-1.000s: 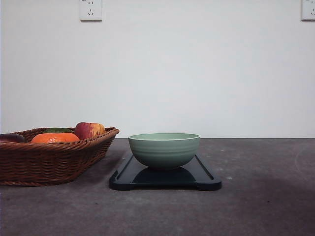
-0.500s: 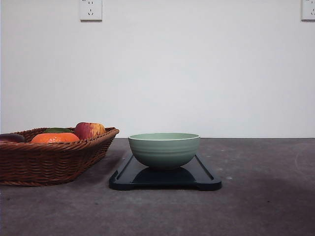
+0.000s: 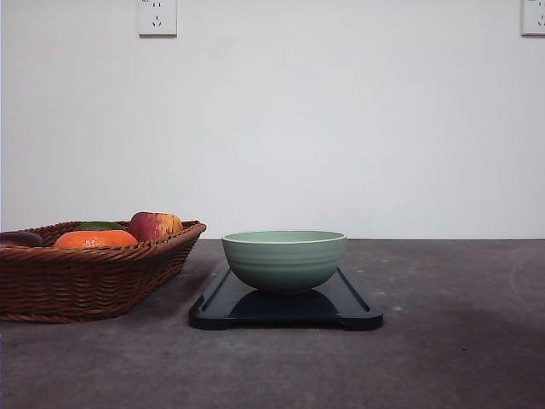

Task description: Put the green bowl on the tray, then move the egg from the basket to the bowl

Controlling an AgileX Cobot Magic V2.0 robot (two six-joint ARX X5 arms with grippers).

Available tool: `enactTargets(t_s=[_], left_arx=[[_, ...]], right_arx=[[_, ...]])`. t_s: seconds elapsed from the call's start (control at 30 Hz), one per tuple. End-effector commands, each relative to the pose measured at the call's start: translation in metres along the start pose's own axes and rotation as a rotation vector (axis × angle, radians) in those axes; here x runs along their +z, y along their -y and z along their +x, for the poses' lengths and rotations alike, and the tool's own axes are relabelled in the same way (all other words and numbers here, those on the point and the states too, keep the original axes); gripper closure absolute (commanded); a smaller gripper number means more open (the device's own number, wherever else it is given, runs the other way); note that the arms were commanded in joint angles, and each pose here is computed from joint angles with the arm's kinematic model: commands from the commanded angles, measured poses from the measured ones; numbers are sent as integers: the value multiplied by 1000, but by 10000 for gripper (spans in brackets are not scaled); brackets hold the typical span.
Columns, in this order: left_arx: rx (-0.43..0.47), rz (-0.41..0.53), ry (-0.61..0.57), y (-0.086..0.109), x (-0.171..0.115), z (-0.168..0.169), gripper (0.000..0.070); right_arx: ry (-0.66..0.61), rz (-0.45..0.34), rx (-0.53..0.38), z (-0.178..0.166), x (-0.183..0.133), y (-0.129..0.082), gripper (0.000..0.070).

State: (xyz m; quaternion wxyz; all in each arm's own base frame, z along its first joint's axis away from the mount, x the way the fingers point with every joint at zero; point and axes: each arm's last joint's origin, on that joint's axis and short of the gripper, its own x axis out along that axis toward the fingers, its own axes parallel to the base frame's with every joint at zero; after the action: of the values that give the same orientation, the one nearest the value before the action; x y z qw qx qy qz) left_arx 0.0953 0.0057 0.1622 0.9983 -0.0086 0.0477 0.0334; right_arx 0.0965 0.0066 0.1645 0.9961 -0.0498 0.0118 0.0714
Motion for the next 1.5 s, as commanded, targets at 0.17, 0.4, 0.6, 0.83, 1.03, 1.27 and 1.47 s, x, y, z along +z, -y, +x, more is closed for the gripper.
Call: enactTargets(t_s=[0.17,0.4,0.6,0.83,1.03,1.27,1.47], left_arx=[[4,6,-6,0,-5,2,700],[4,6,-6,0,-5,2,700],[4,6,-6,0,-5,2,700],[4,6,-6,0,-5,2,700],[4,6,-6,0,-5,2,700],[4,6,-6,0,-5,2,700],[4,6,-6,0,-5,2,700]], right_arx=[[2,-4,-2,0,-1,0,695],[2,-4,-2,0,-1,0,695],[2,-4,-2,0,-1,0,695],[2,-4,-2,0,-1,0,695],[2,-4,-2,0,-1,0,695],[2,-4,-2,0,-1,0,695],[2,-4,-2,0,-1,0,695]])
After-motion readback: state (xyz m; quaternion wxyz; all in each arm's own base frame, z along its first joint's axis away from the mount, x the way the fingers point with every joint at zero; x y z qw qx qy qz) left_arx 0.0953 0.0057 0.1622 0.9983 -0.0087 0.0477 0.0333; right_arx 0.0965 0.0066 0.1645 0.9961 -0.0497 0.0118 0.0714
